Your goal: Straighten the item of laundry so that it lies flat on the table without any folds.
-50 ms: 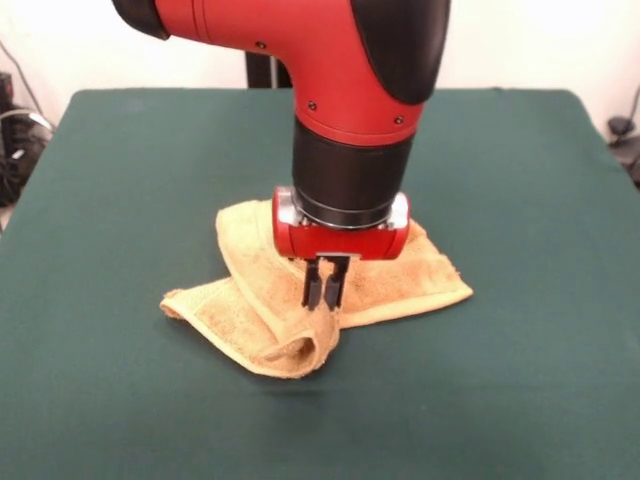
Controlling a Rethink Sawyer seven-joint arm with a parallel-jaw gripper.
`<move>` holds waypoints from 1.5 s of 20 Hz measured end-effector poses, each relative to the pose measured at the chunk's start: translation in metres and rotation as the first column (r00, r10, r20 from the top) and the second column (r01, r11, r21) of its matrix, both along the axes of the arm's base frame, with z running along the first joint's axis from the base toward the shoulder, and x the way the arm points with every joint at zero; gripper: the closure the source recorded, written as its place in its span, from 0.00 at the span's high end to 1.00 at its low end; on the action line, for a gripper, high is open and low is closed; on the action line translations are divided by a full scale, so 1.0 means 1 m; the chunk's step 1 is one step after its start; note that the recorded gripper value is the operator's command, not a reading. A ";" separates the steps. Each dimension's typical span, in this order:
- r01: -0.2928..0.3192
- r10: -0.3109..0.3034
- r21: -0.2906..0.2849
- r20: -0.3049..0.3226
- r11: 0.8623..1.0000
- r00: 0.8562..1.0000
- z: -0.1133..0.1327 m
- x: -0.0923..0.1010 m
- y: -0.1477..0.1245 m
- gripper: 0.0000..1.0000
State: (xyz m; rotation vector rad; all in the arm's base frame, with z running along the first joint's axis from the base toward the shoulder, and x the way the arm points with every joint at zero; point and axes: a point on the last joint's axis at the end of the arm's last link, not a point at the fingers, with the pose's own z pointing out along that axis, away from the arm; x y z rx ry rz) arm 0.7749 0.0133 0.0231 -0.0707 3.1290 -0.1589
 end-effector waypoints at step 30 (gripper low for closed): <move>0.019 -0.019 -0.014 -0.010 1.000 1.000 0.010 0.006 -0.024 0.00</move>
